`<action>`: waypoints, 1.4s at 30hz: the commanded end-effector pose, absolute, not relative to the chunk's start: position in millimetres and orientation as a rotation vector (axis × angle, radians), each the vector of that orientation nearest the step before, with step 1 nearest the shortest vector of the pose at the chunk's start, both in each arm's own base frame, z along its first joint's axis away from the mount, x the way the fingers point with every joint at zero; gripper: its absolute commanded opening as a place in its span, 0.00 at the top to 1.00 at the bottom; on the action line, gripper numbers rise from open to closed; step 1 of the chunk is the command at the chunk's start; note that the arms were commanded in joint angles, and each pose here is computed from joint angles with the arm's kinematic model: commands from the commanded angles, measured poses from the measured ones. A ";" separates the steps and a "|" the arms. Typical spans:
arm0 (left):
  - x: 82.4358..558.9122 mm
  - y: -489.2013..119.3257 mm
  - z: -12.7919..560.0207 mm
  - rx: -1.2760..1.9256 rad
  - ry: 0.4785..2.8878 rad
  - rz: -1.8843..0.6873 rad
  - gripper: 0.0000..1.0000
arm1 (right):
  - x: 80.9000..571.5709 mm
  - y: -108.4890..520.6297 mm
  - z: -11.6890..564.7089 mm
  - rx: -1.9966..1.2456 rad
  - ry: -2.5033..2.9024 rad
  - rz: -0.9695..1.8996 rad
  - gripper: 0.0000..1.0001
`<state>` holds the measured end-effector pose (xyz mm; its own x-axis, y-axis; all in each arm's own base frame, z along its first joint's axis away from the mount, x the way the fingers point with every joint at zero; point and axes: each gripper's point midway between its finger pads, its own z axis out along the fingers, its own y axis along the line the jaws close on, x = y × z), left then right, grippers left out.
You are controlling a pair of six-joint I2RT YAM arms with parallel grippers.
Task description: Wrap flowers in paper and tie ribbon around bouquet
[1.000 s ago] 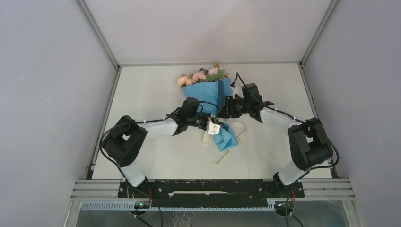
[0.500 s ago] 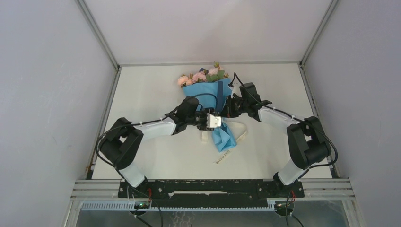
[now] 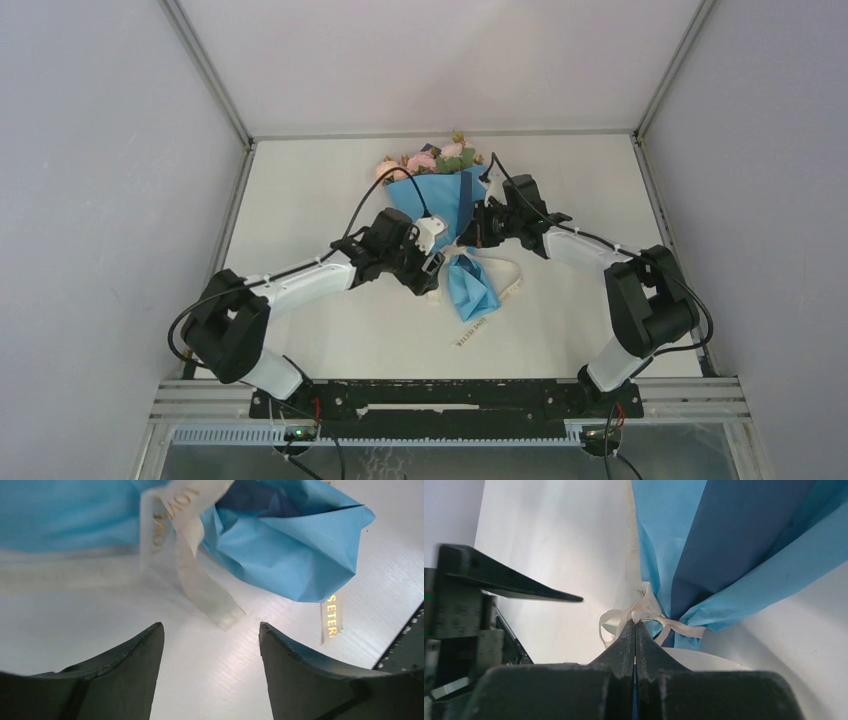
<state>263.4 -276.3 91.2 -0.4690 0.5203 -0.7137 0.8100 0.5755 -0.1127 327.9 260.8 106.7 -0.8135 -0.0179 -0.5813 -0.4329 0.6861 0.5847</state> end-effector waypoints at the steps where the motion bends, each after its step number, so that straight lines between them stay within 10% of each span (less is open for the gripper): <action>1: 246.8 -293.1 76.9 0.895 2.280 -0.747 0.27 | 333.4 266.8 127.8 -0.331 2.270 1.028 1.00; 11: 236.8 -290.2 25.9 0.847 2.410 -0.705 0.42 | 334.0 270.4 132.6 -0.315 2.235 1.061 1.00; 18: 231.3 -284.9 22.5 0.871 2.414 -0.697 0.99 | 346.6 264.3 146.5 -0.273 2.178 1.002 1.00; 30: 251.2 -256.5 56.0 1.217 2.233 -0.481 1.00 | 365.9 193.5 157.6 0.042 2.086 0.786 1.00; 42: 294.8 -221.6 50.1 1.957 1.568 0.080 1.00 | 344.3 210.7 132.4 -0.072 2.137 0.957 0.96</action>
